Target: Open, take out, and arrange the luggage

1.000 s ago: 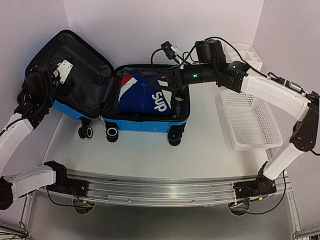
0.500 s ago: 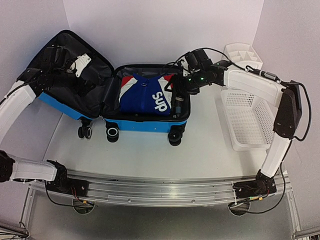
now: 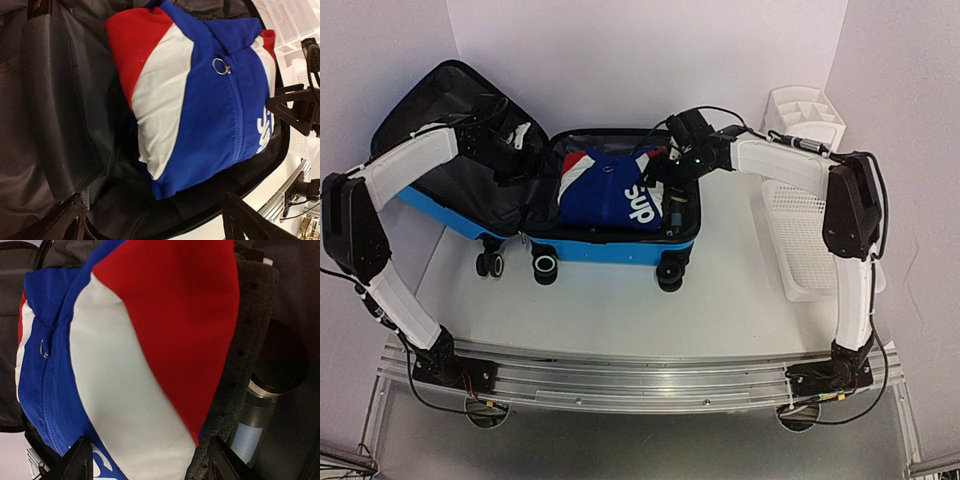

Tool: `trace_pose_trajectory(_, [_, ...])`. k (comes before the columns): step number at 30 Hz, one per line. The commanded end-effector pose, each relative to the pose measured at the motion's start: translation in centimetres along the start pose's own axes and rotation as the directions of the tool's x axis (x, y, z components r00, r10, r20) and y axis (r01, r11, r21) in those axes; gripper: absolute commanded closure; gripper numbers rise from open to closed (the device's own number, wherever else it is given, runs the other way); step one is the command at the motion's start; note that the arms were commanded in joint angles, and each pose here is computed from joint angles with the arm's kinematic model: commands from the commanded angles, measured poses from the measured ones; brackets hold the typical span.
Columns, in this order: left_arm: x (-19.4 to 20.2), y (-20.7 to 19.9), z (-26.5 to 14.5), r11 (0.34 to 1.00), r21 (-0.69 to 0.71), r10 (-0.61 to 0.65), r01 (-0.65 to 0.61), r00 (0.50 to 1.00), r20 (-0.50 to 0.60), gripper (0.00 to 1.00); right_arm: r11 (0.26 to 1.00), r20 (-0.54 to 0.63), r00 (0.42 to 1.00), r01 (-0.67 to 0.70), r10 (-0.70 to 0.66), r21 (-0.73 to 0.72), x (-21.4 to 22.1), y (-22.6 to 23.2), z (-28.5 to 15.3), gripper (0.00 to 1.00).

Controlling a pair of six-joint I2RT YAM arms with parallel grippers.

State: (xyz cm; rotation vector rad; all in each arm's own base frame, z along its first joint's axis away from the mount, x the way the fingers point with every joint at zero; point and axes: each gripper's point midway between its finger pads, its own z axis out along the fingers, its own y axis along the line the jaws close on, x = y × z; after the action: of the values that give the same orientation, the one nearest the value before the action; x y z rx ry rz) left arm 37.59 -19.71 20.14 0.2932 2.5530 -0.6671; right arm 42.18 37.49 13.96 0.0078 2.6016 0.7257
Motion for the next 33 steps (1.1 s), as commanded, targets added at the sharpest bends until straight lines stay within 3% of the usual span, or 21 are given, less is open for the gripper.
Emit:
trace_pose_trajectory(1, [-2.0,-0.9,2.2,0.986,0.099,-0.133,0.132,0.991,-0.004,0.1,0.999,0.026,0.999,-0.03,0.031,-0.02,-1.6,0.7,0.0,0.34])
trace_pose_trajectory(9, [-1.5,-0.2,7.0,0.969,0.138,-0.194,0.205,0.977,-0.087,0.26,0.996,-0.044,0.997,-0.06,0.058,-0.06,-1.2,0.9,3.2,0.39])
trace_pose_trajectory(14, [-2.0,-0.2,8.3,0.965,0.156,-0.199,0.21,0.977,-0.08,0.27,0.995,-0.064,0.995,-0.075,0.07,-0.073,-1.1,0.9,4.4,0.37])
trace_pose_trajectory(18, [-2.1,-1.7,9.4,0.963,0.187,-0.182,0.196,0.979,-0.086,0.32,0.987,-0.095,0.993,-0.077,0.064,-0.144,-1.2,2.5,4.7,0.42])
trace_pose_trajectory(21, [-1.5,-2.3,10.4,0.96,0.191,-0.188,0.205,0.976,-0.106,0.35,0.979,-0.115,0.99,-0.098,0.078,-0.18,-1.0,3.2,4.9,0.54])
trace_pose_trajectory(28, [-1.9,-2.3,10.9,0.96,0.189,-0.192,0.208,0.977,-0.096,0.57,0.962,-0.111,0.99,-0.11,0.084,-0.25,-1.1,4.5,3.9,0.83])
trace_pose_trajectory(31, [-1.8,-2.5,11.2,0.954,0.197,-0.209,0.227,0.972,-0.109,0.72,0.955,-0.105,0.991,-0.111,0.084,-0.275,-1.5,5.1,3.4,0.97])
trace_pose_trajectory(33, [-1.9,-2.6,11.3,0.951,0.199,-0.216,0.235,0.97,-0.111,0.85,0.952,-0.091,0.993,-0.104,0.081,-0.287,-2.0,5.6,2.8,1.0])
